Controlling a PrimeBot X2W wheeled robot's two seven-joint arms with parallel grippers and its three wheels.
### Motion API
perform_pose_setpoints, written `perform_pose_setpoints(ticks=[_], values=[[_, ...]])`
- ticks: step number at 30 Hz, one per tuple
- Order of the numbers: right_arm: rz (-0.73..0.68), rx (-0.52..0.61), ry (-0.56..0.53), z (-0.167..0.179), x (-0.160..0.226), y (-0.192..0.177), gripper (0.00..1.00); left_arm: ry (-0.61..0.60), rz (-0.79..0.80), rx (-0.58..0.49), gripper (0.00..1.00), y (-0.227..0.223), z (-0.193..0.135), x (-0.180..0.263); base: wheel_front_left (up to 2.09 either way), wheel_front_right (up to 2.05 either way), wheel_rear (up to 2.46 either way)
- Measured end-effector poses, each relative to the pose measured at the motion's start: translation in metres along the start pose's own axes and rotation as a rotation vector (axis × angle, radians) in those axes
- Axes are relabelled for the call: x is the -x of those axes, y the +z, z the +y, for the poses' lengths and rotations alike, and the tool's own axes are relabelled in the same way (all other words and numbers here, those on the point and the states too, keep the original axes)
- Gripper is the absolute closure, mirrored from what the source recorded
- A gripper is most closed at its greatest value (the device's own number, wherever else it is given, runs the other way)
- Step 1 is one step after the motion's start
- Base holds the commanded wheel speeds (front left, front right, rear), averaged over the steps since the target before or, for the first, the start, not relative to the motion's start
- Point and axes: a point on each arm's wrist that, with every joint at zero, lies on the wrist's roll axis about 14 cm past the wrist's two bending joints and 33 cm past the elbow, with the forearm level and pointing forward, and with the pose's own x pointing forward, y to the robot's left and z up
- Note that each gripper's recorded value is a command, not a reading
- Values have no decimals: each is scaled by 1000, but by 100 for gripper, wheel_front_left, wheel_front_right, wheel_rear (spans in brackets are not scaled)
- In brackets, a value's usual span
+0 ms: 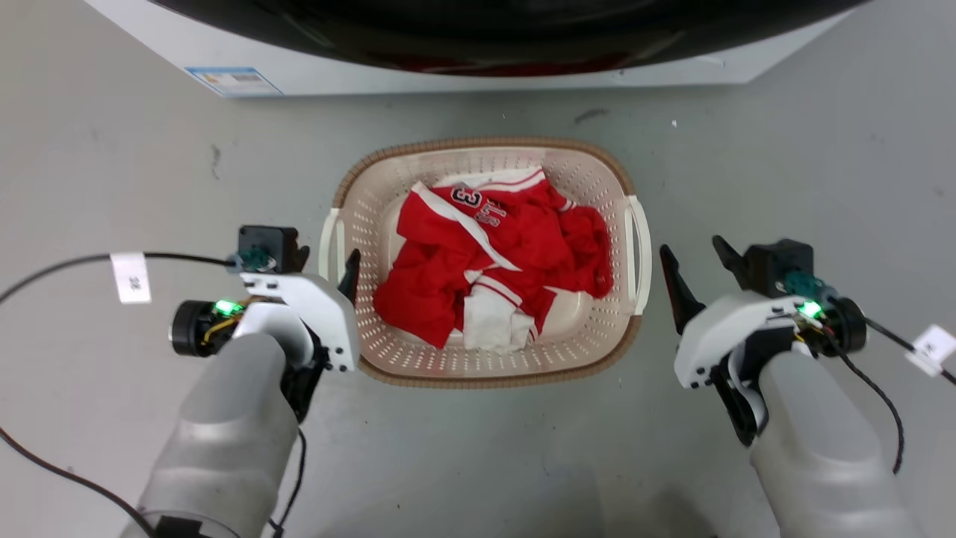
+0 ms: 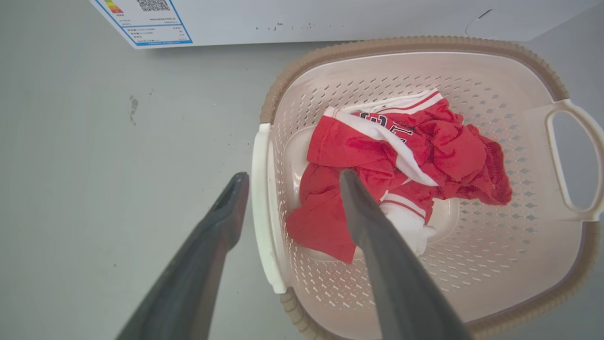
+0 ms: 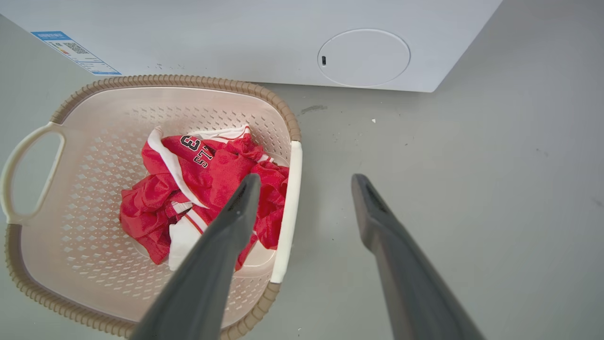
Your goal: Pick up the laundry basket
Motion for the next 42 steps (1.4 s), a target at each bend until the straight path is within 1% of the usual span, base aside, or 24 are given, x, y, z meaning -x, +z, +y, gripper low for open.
perform_pose_setpoints(ticks=[11, 19, 27, 28, 29, 30, 31, 42], values=[[207, 10, 55, 9, -34, -36, 0, -2, 198, 30, 0, -31, 14, -27, 0, 0, 0], [296, 36, 83, 13, -55, -53, 0, -1, 299, 60, 0, -51, 21, -42, 0, 0, 0], [358, 54, 107, 16, -77, -68, 0, -2, 346, 52, 0, -62, 30, -60, 0, 0, 0], [367, 50, 108, 16, -79, -71, 0, -3, 351, 52, 7, -64, 30, -61, 0, 0, 0], [382, 43, 108, 17, -80, -74, 50, -4, 363, 58, 67, -66, 30, -62, 0, 0, 0], [394, 40, 111, 18, -80, -77, 75, -6, 371, 59, 100, -69, 29, -62, 0, 0, 0], [400, 39, 113, 19, -80, -79, 100, -8, 378, 62, 100, -71, 29, -62, 0, 0, 0], [418, 32, 123, 24, -80, -83, 100, -25, 380, 95, 100, -71, 22, -61, 0, 0, 0]])
